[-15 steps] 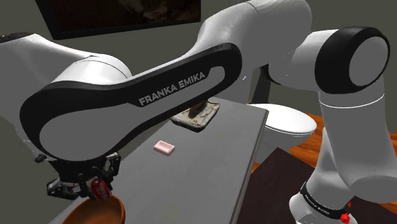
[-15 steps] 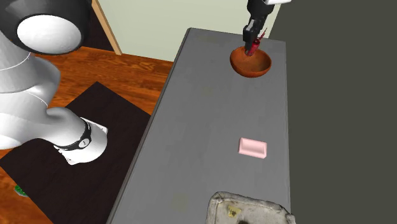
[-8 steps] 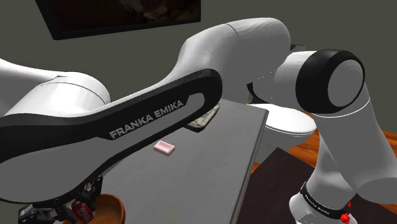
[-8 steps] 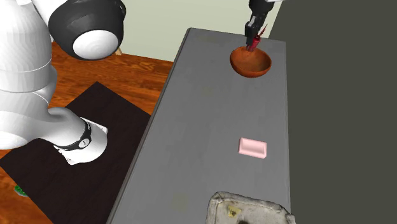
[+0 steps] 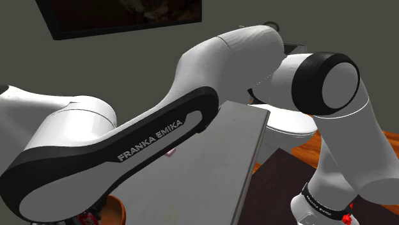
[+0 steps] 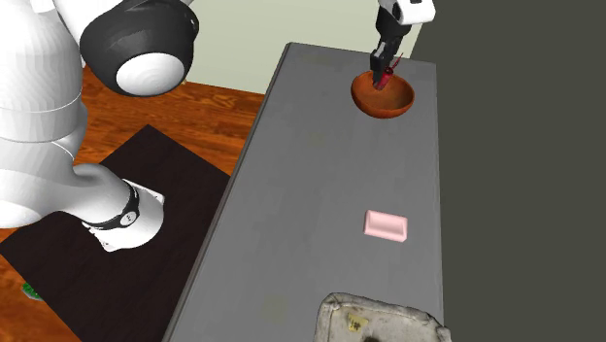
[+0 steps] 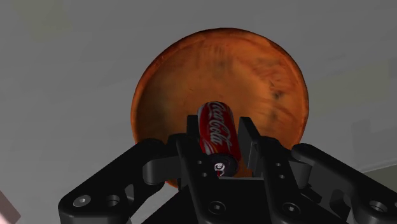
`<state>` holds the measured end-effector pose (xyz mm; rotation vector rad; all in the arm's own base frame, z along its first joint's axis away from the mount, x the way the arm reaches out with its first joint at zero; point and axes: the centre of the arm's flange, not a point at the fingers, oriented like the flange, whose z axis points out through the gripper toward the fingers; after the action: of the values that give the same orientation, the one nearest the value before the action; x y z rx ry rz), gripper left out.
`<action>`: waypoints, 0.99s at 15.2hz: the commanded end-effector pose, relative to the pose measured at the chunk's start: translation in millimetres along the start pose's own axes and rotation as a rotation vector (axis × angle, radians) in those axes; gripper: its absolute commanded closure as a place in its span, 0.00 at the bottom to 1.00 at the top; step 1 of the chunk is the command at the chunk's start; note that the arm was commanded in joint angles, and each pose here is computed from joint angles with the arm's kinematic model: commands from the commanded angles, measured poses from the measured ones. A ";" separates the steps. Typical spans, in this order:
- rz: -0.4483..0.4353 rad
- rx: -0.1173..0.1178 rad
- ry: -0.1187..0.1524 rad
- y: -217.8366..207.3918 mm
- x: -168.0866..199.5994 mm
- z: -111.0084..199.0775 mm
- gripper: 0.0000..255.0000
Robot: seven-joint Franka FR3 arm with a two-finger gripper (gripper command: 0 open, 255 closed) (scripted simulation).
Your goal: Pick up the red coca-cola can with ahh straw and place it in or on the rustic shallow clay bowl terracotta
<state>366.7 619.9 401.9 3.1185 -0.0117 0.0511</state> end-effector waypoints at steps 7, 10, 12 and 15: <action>0.000 0.001 0.000 0.1 -0.2 2.8 0.00; 0.000 0.001 0.000 0.1 -0.2 2.8 0.00; 0.000 0.001 0.000 0.1 -0.2 2.8 0.00; 0.000 0.001 0.000 0.1 -0.2 -36.8 0.00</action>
<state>366.5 621.2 426.3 3.1199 -0.0126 0.0525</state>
